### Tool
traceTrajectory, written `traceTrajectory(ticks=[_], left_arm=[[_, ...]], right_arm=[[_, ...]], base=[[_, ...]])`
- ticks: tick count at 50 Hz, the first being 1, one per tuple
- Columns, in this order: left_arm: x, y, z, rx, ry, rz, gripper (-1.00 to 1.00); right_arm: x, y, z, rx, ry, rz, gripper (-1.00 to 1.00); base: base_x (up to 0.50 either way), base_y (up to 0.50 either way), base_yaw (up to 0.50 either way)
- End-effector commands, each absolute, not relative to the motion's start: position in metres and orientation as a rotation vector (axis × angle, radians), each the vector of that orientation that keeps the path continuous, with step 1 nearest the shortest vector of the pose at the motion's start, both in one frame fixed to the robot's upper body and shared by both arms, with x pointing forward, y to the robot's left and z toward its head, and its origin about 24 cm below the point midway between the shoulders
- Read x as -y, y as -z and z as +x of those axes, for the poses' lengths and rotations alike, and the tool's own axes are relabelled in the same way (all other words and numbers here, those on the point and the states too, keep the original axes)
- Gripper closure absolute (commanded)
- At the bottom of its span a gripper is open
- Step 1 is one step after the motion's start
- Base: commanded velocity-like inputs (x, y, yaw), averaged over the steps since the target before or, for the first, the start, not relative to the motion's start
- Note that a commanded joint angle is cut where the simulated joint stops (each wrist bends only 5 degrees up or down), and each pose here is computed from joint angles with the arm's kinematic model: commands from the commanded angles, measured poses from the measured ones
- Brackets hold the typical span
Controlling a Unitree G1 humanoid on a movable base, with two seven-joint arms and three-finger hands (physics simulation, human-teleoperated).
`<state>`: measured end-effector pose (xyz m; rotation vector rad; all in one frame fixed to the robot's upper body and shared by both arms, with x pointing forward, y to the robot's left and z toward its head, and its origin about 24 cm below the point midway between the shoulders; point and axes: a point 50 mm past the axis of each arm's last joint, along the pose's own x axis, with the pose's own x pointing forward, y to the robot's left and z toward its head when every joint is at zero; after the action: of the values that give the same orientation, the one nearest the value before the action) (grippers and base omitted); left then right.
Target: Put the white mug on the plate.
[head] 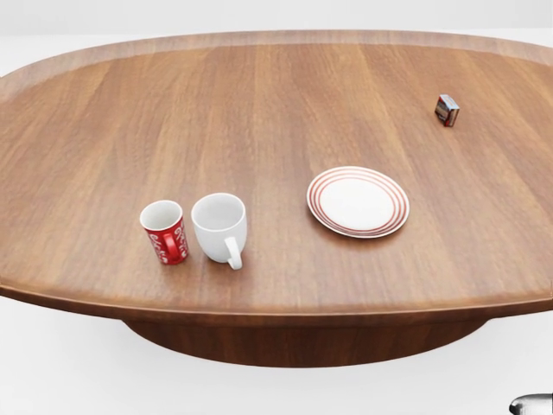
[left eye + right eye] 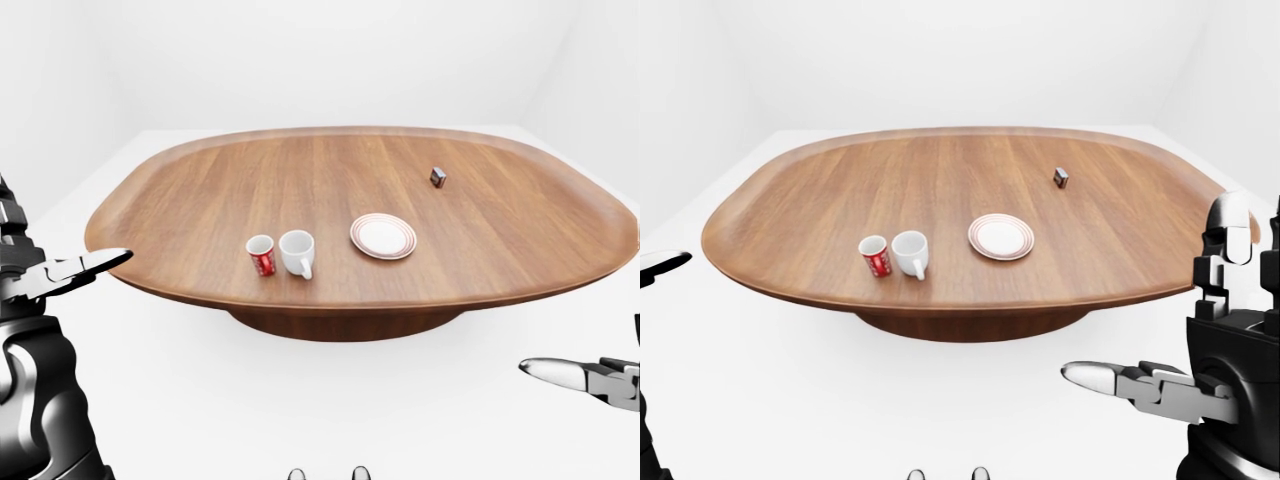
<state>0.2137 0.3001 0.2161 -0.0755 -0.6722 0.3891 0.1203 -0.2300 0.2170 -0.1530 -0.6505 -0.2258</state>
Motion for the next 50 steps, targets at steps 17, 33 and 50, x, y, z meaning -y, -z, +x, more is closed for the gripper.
traceTrajectory(ticks=[17, 33, 50], left_arm=[[-0.2999, -0.2191, 0.2124, 0.686, -0.388, -0.076, -1.0], [-0.2992, -0.2154, 0.2148, 0.67, -0.385, -0.081, -1.0], [-0.2996, -0.214, 0.2166, 0.661, -0.385, -0.08, -1.0]], right_arm=[[0.2289, -0.2153, 0.1203, 0.648, 0.221, -0.156, -1.0], [0.2293, -0.2144, 0.1195, 0.651, 0.226, -0.157, -1.0], [0.23, -0.2145, 0.1193, 0.642, 0.224, -0.148, -1.0]], base=[[0.42, 0.12, 0.0], [0.42, 0.02, 0.0], [0.42, 0.0, 0.0]])
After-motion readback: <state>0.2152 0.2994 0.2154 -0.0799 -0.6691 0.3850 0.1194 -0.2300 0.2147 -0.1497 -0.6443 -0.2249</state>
